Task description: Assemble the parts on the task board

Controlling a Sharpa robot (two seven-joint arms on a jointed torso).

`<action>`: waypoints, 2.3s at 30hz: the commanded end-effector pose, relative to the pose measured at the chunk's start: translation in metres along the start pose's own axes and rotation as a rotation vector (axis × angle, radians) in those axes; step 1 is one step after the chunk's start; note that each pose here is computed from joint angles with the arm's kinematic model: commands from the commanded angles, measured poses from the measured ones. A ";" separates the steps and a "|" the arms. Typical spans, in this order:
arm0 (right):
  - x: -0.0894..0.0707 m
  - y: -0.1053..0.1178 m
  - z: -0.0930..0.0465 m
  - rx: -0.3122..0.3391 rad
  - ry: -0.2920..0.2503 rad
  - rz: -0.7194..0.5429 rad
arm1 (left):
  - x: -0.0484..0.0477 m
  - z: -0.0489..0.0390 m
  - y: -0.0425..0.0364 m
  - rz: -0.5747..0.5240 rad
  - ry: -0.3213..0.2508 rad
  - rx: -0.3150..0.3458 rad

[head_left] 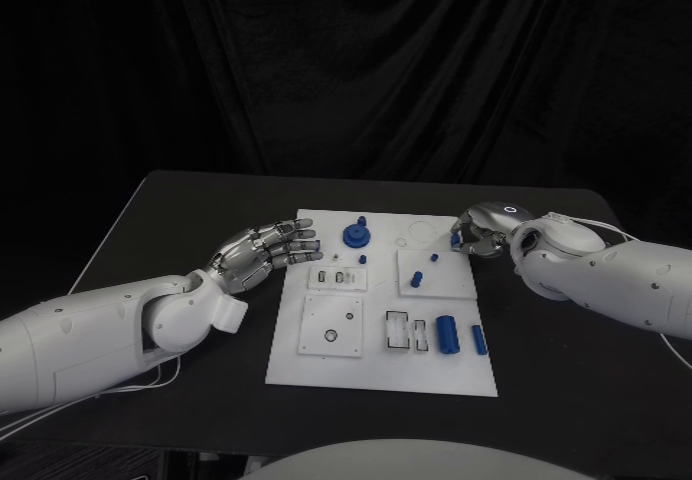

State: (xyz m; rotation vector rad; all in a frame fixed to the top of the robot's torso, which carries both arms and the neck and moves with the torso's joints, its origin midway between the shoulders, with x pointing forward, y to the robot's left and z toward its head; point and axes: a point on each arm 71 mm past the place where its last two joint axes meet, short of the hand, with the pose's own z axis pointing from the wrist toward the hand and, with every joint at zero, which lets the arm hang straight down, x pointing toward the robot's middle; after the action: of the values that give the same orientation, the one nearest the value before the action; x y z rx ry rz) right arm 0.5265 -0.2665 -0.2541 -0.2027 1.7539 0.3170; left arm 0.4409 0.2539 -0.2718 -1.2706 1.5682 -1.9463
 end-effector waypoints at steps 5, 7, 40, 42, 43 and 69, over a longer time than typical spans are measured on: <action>0.001 0.001 0.001 -0.008 -0.008 -0.002 | 0.0021 0.0002 0.0017 -0.014 0.018 0.002; 0.001 0.001 0.001 -0.008 -0.009 -0.001 | 0.0022 0.0000 0.0021 -0.015 0.018 0.001; -0.035 0.038 -0.028 -0.133 -0.248 0.089 | -0.0002 -0.0046 0.0035 -0.011 -0.001 -0.005; -0.037 0.051 -0.033 -0.165 -0.232 0.103 | -0.0001 -0.0045 0.0036 -0.010 -0.002 -0.005; -0.037 0.059 -0.036 -0.183 -0.222 0.107 | 0.0000 -0.0044 0.0036 -0.010 -0.002 -0.004; 0.003 0.170 -0.022 -0.346 0.034 0.044 | 0.0018 -0.0018 0.0051 -0.010 0.000 -0.007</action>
State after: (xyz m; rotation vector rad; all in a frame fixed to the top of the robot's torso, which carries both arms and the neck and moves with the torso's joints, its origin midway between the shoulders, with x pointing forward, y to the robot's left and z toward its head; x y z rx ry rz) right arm 0.4515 -0.1105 -0.2300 -0.3910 1.6741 0.7370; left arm 0.4373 0.2536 -0.2760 -1.2857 1.5823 -1.9383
